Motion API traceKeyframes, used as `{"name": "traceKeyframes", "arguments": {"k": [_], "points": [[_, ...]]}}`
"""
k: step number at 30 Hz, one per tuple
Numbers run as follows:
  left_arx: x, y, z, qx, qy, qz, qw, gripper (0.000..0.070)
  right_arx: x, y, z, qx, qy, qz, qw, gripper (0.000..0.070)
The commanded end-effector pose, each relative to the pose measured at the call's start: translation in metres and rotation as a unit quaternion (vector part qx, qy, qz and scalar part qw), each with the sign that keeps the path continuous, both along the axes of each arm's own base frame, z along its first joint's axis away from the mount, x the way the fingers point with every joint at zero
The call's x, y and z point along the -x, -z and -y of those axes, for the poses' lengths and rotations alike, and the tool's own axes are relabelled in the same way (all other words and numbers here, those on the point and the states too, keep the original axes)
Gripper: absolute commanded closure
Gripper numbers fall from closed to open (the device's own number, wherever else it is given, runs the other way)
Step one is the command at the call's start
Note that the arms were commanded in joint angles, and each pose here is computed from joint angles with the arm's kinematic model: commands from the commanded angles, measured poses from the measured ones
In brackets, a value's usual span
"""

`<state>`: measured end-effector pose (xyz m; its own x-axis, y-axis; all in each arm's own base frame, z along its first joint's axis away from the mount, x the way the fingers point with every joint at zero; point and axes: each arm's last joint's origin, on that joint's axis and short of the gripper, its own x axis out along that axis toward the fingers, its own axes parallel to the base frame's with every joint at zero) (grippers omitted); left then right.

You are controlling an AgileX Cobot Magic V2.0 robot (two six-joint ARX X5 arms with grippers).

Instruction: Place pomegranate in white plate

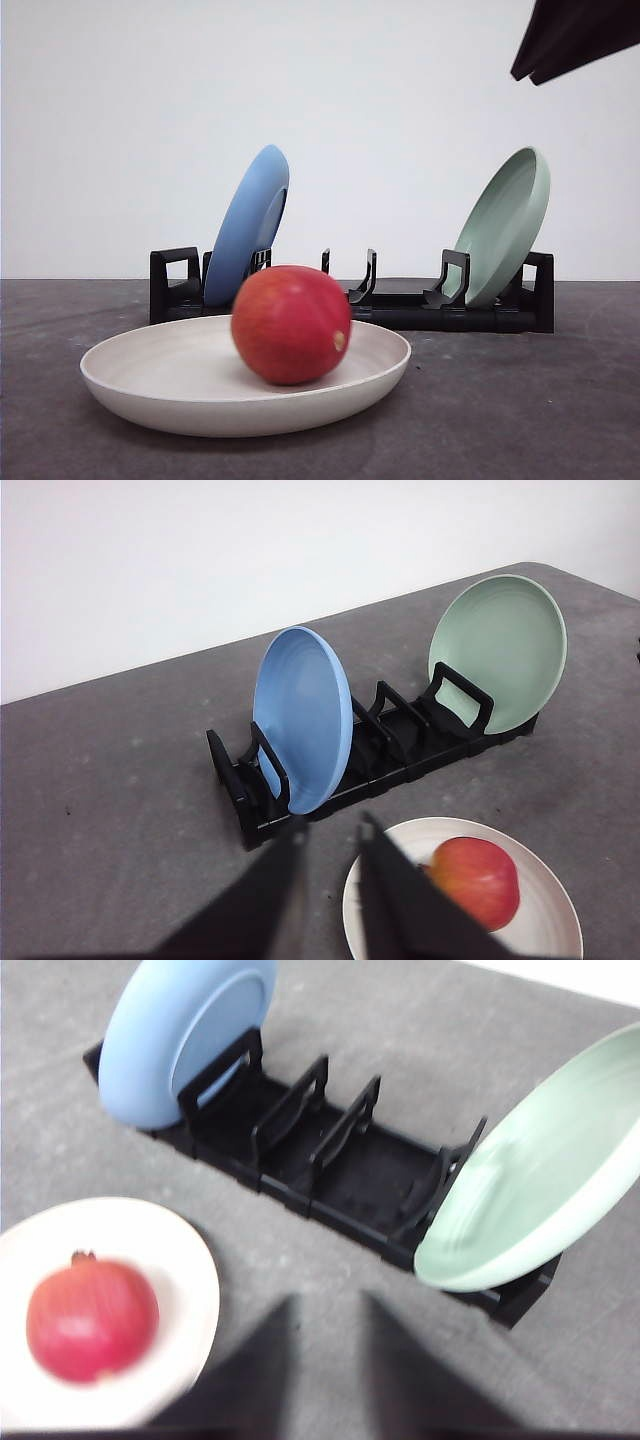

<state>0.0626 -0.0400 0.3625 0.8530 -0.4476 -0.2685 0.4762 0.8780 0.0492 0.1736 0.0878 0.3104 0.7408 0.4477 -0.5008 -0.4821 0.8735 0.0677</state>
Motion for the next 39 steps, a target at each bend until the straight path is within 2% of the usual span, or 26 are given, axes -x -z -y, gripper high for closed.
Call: {"name": "traceKeyframes", "arguments": {"k": [1, 19, 25, 28, 32, 35, 39], "points": [[0.0, -0.004, 0.0, 0.004, 0.003, 0.006, 1.0, 0.07, -0.001, -0.002, -0.001, -0.005, 0.002, 0.003, 1.0, 0.0691], [0.0, -0.005, 0.001, 0.004, 0.005, 0.011, 1.0, 0.07, -0.001, -0.002, -0.002, -0.006, 0.002, 0.003, 1.0, 0.0691], [-0.005, 0.0, 0.003, -0.037, 0.009, 0.027, 0.999, 0.07, -0.001, -0.002, -0.002, -0.006, 0.002, 0.003, 1.0, 0.0691], [-0.01, 0.008, -0.001, -0.016, -0.027, 0.066, 0.997, 0.07, -0.001, -0.002, -0.002, -0.005, 0.002, 0.003, 1.0, 0.0691], [-0.018, 0.034, -0.009, 0.042, -0.097, 0.107, 0.989, 0.07, -0.001, -0.002, -0.002, -0.006, 0.002, 0.003, 1.0, 0.0691], [-0.024, 0.063, -0.015, 0.062, -0.142, 0.106, 0.982, 0.07, -0.001, -0.002, -0.002, -0.005, 0.002, 0.003, 1.0, 0.0691], [-0.033, 0.102, -0.021, 0.057, -0.192, 0.084, 0.976, 0.07, -0.001, -0.002, -0.002, -0.005, 0.002, 0.003, 1.0, 0.0691]]}}
